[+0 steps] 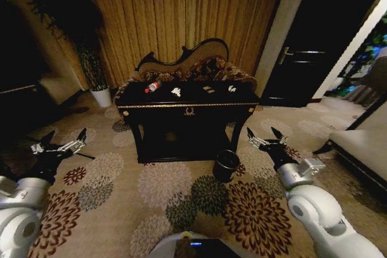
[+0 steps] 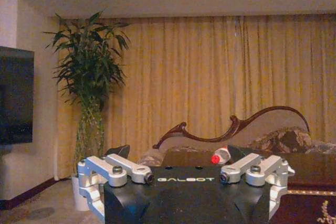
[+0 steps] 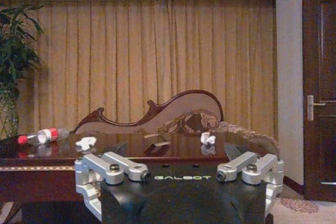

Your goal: Move to the front of the table and place the trash on the table into the trash bin.

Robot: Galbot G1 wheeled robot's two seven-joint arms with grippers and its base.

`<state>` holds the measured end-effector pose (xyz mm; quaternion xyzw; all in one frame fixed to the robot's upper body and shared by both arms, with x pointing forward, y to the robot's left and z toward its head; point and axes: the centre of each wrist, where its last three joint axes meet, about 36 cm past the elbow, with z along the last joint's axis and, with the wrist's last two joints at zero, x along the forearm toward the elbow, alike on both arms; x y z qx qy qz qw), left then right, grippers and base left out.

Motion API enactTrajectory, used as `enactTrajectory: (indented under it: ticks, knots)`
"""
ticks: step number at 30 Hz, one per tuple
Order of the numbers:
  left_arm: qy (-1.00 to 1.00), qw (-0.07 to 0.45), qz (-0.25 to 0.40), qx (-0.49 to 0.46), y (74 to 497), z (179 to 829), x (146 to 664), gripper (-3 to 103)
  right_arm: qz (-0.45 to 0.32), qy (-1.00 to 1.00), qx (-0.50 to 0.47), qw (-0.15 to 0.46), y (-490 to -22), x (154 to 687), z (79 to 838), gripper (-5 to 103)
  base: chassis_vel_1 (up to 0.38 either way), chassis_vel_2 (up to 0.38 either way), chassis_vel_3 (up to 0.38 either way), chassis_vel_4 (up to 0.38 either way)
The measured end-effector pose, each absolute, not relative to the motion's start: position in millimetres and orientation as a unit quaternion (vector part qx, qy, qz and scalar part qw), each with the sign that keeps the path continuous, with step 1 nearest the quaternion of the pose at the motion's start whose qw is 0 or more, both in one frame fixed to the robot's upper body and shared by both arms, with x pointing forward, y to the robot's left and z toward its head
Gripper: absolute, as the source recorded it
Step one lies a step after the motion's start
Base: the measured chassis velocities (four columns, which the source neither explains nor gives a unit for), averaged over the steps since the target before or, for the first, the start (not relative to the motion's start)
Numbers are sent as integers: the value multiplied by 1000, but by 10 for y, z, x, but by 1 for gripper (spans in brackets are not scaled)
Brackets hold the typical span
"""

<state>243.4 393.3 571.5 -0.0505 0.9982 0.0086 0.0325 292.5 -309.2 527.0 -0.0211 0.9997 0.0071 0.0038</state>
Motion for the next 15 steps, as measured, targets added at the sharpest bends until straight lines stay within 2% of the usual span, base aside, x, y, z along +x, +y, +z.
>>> enactTrajectory:
  ticks: [15]
  knots:
    - [998,36,9,-49,3890,5731,2396,100,4,1000,-24,5,-3084,2917,5287,100,-154,154,167,-146]
